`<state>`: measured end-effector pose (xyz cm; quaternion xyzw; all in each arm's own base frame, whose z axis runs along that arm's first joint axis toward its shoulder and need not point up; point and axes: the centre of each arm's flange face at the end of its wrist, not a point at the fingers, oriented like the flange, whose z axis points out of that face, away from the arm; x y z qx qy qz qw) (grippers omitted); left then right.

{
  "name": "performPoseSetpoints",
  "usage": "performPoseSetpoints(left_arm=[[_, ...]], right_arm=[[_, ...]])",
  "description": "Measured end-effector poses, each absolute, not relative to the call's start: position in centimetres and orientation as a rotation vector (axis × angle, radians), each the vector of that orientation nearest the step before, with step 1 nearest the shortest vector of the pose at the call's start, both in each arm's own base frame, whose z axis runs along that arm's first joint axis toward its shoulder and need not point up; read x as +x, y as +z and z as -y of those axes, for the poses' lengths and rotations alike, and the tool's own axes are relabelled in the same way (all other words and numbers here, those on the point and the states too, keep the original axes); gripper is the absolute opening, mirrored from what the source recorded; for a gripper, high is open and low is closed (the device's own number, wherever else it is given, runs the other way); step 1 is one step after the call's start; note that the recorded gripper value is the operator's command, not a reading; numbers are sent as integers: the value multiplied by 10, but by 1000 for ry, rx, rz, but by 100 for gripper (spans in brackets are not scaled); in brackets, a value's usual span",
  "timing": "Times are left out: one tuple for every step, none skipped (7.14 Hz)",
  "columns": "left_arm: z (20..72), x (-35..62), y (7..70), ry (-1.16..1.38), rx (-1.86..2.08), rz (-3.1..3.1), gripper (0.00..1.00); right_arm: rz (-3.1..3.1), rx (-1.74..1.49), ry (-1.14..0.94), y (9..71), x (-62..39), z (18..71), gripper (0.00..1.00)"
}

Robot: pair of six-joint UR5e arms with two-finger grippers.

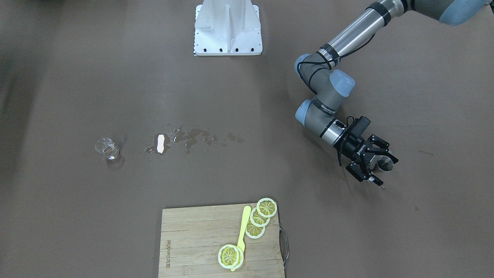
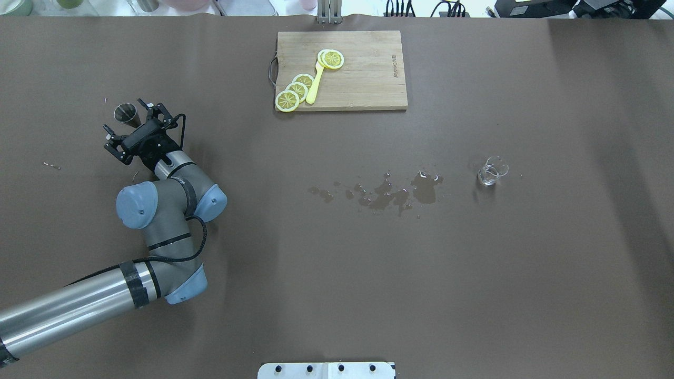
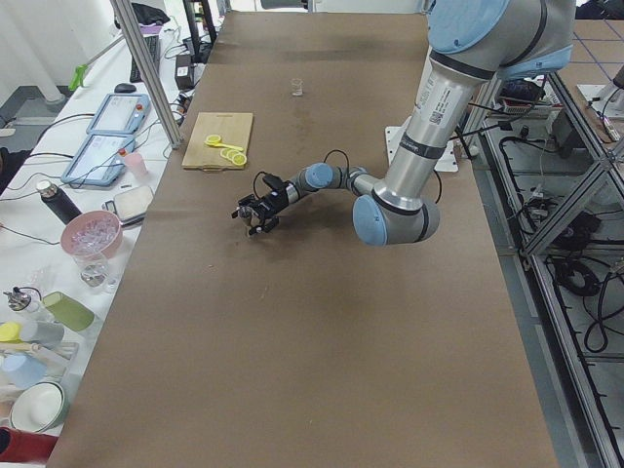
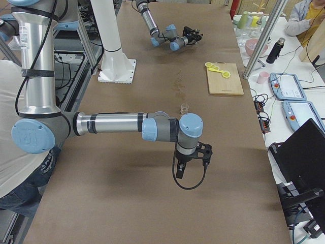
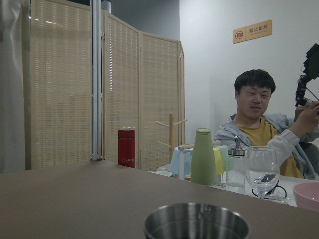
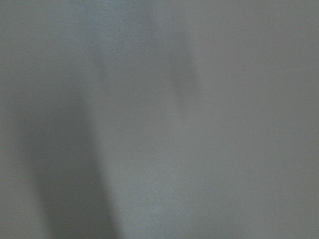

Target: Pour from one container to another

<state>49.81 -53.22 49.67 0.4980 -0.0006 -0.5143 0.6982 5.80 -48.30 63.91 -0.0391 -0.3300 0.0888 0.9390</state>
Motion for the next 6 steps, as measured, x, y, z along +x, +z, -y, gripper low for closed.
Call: performPoseSetpoints(left_arm=[[532,498,495,-1147,1112,-1,99],[532,498,493,-1148,1114,-5,99],[532,498,490,-1149,1116,-10,99],[532,498,487,-1149,1116,-14,99],[531,497,484,-1145,1120,-12,99],[530,496,480,-1137,1127,-3,99]], right_arm=[[670,-77,178,638,58,483,100],[670,-67,171,637,57,485,100],[672,-51,163,636,57,485,100],[673,-42,159,637,56,485,100],[673,-41,158,639,56,483,100],[676,-42,157,640,56,483,100]])
